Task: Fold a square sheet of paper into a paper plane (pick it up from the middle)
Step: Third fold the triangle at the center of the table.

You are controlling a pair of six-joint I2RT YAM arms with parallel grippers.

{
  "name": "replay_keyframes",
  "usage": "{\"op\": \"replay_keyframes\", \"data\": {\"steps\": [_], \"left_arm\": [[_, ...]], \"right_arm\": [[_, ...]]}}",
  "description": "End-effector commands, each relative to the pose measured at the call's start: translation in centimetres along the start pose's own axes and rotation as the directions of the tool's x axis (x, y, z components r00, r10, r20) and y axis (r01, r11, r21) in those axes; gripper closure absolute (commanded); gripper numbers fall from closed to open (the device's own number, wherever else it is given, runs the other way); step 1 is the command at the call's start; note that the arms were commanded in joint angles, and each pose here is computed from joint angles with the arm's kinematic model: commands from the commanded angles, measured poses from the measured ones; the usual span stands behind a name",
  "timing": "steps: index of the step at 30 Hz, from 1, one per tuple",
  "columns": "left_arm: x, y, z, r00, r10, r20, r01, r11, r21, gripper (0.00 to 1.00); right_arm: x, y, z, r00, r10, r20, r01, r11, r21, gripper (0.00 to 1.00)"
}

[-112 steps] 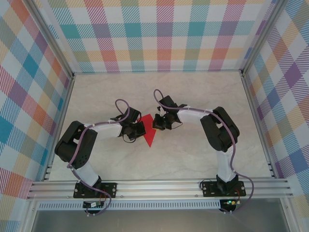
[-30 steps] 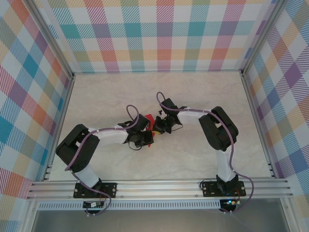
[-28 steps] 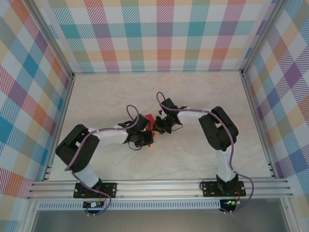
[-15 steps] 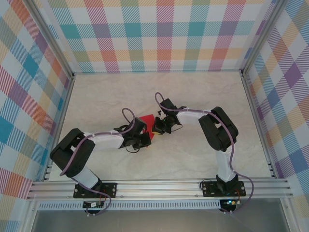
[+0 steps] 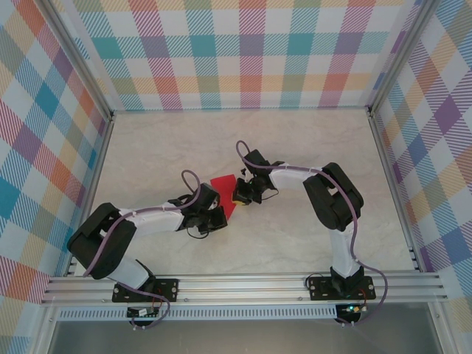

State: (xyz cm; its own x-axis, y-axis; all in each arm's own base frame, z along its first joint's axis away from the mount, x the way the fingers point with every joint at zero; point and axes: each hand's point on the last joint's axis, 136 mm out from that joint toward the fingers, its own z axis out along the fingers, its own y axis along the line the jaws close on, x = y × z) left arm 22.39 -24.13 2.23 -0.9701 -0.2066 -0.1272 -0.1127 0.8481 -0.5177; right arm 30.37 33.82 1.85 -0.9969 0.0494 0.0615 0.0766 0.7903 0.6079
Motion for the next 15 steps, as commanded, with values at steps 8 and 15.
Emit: {"op": "replay_keyframes", "data": {"steps": [8, 15], "left_arm": [[-1.8, -2.0, -0.6, 0.999, -0.003, 0.042, 0.003, 1.000, -0.001, 0.93], [-1.4, -0.1, 0.9, 1.000, -0.019, 0.017, 0.020, 0.997, -0.080, 0.95]], "right_arm": [[-0.5, -1.7, 0.7, 1.000, 0.013, 0.012, -0.014, 0.998, 0.056, 0.97], [-0.5, -0.8, 0.3, 1.000, -0.007, 0.012, 0.007, 1.000, 0.022, 0.97]]}}
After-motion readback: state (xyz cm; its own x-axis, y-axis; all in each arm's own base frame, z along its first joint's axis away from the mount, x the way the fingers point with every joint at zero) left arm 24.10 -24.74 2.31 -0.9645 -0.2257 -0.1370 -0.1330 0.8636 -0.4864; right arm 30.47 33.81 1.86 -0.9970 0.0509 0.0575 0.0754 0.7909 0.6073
